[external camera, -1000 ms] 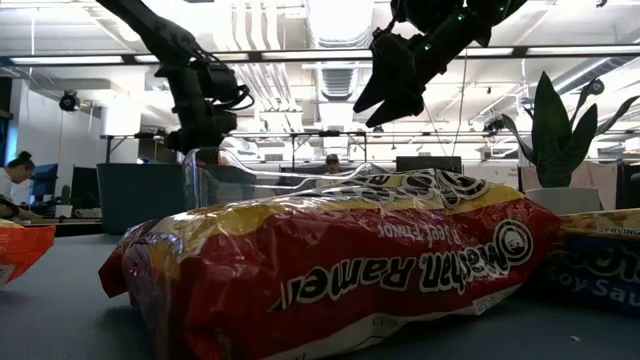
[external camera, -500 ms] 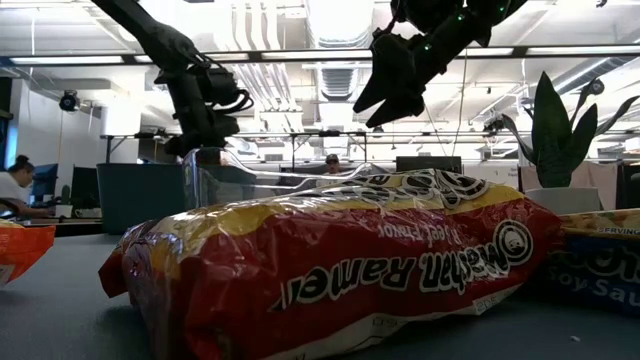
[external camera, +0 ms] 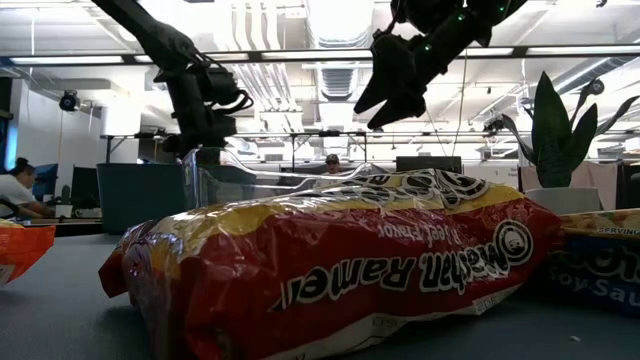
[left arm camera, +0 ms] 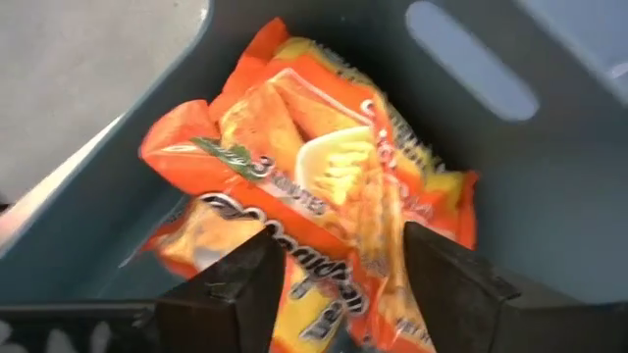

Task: Sort Maruchan noodles
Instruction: Put the orange noodle pack into the blue bin

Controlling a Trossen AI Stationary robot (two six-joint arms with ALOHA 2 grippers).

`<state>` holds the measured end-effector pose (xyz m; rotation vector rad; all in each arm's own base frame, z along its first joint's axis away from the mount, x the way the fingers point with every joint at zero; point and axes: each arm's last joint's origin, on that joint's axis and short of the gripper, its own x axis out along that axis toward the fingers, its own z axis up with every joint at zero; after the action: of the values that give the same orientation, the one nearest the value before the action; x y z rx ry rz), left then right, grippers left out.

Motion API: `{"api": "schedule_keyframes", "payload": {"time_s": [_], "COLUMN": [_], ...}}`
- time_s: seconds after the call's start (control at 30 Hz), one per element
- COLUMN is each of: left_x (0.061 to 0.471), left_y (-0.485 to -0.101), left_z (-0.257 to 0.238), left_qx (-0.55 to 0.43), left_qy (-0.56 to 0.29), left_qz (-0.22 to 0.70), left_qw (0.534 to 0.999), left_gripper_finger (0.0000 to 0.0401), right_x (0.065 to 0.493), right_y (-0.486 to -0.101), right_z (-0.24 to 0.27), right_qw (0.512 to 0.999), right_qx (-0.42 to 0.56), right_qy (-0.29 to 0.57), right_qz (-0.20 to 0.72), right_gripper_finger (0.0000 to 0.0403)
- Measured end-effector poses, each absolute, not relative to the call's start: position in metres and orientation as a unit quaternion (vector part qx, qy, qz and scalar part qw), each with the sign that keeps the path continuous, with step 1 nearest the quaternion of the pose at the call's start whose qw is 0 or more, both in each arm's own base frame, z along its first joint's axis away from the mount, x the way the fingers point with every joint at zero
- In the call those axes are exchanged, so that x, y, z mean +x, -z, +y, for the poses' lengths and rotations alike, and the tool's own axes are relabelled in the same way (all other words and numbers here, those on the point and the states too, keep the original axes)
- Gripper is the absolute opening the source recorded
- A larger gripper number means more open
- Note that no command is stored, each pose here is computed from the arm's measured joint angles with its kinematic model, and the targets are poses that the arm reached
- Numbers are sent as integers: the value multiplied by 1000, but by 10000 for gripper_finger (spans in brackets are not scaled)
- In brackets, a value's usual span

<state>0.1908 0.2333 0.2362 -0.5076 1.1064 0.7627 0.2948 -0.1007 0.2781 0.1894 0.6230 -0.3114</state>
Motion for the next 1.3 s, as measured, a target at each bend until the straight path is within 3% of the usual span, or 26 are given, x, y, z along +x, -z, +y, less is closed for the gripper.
{"api": "schedule_keyframes", "payload": {"time_s": [0.2, 0.37, 0.43, 0.57, 0.77, 1.0, 1.3], "left_x": [184, 179, 177, 183, 185, 170, 177], "left_y": [-255, -276, -284, -291, -255, -221, -217], "left_z": [229, 223, 220, 220, 224, 222, 218], "left_qx": [-209, -191, -184, -154, -146, -97, -149], "left_qy": [-355, -360, -359, -341, -352, -461, -377], "left_qz": [553, 549, 536, 445, 440, 512, 486], "left_qw": [725, 729, 741, 813, 813, 718, 775], "left_gripper_finger": [220, 221, 219, 212, 185, 141, 114], "right_x": [290, 288, 288, 289, 292, 294, 294], "right_y": [-277, -279, -280, -283, -286, -286, -286], "right_z": [-99, -89, -81, -61, -31, -19, -20], "right_qw": [924, 917, 915, 917, 921, 922, 924], "right_qx": [125, 155, 166, 175, 174, 174, 165], "right_qy": [162, 161, 155, 131, 94, 81, 101], "right_qz": [322, 329, 332, 334, 335, 335, 329], "right_gripper_finger": [359, 359, 359, 359, 359, 359, 359]}}
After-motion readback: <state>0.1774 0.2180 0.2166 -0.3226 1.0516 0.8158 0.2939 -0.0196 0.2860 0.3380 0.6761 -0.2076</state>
